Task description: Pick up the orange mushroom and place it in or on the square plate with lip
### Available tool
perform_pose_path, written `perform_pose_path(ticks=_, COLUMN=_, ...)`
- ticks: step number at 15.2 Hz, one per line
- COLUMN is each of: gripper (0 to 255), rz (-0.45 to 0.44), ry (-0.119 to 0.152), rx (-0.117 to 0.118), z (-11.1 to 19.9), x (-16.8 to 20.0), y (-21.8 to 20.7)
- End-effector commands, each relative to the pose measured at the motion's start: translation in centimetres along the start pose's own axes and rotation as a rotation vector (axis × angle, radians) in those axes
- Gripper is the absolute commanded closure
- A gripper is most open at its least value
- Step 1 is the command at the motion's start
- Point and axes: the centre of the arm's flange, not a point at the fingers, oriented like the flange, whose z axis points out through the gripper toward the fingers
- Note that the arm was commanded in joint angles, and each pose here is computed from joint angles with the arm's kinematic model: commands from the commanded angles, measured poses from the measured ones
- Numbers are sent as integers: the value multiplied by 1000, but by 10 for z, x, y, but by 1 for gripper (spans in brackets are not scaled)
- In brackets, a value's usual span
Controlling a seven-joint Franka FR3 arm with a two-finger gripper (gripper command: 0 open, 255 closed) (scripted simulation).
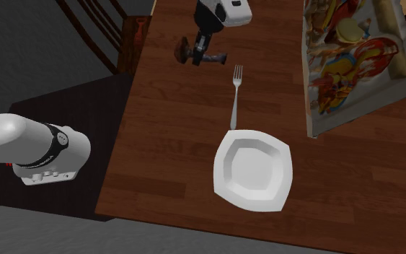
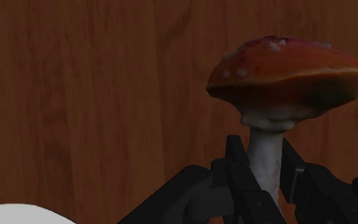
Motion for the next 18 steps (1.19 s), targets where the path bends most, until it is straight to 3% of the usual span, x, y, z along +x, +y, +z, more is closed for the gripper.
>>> perform_pose_path(ticks=1, gripper=255, rz=-1, ry=0, rx=0, z=0, x=16, y=19)
perform_pose_path(ticks=18, gripper=255, rz=-1, ry=0, rx=0, z=-1, x=163, y=188)
